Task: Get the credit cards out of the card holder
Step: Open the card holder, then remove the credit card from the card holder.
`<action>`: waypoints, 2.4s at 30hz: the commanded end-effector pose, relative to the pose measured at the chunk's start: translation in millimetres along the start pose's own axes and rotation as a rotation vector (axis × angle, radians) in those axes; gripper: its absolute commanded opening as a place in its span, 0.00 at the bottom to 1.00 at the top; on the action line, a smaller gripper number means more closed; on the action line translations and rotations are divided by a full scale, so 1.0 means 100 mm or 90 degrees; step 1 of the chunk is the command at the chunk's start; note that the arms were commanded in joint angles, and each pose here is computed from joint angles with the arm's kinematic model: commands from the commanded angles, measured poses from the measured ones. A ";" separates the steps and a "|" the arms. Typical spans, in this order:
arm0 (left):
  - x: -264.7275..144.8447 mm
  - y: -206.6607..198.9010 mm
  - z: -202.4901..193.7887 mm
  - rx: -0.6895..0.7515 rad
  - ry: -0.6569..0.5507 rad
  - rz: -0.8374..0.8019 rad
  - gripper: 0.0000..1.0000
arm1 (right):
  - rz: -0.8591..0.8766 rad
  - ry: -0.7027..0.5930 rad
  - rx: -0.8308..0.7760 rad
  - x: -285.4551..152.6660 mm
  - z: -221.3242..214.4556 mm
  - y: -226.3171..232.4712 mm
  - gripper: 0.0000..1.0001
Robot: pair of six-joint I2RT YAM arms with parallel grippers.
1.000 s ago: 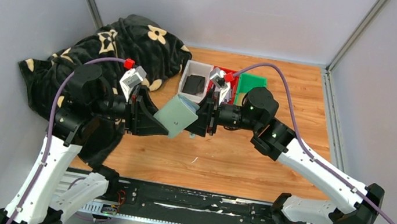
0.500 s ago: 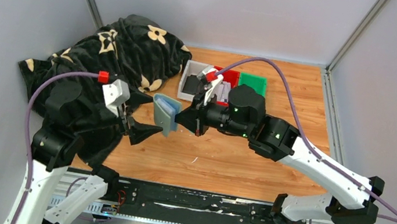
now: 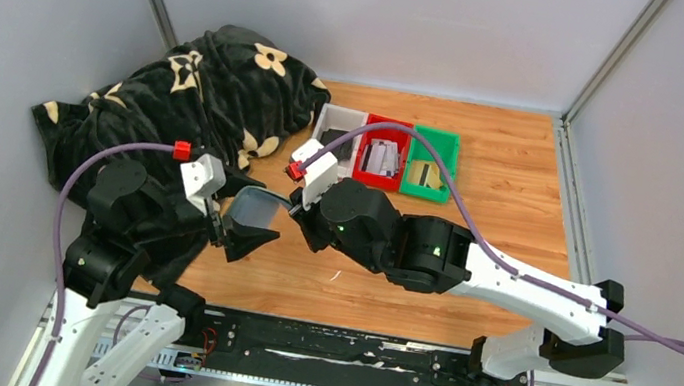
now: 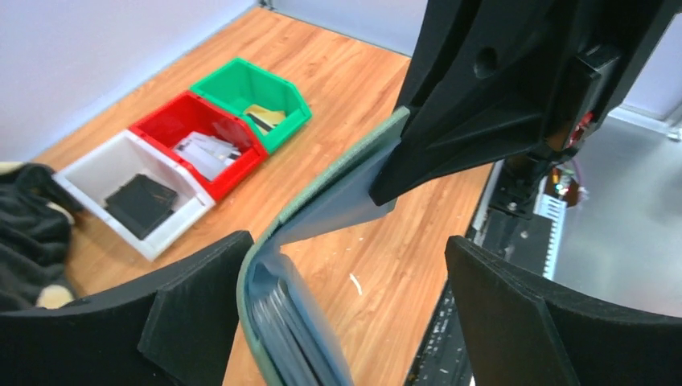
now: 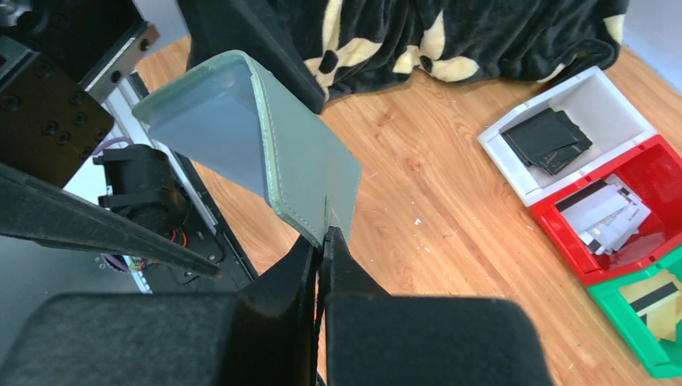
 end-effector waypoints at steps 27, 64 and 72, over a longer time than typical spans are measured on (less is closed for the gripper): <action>-0.15 -0.12 0.17 0.167 0.019 -0.043 0.79 | 0.034 -0.071 -0.004 -0.39 -0.05 -0.16 0.00; -0.31 -0.12 -0.03 0.290 0.101 -0.051 0.67 | 0.079 -0.087 0.013 -0.50 -0.06 -0.16 0.00; -0.34 -0.08 -0.05 0.347 0.117 -0.036 0.62 | 0.083 -0.081 0.010 -0.47 -0.07 -0.18 0.00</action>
Point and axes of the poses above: each gripper's point midway between its finger pads, its own x axis out along the fingers, its own y axis along the line the jaws close on, z = x × y, the point moved 10 cm from there along -x, back along the fingers, and after that the axes turned 8 degrees about -x, right-handed, at the moved point
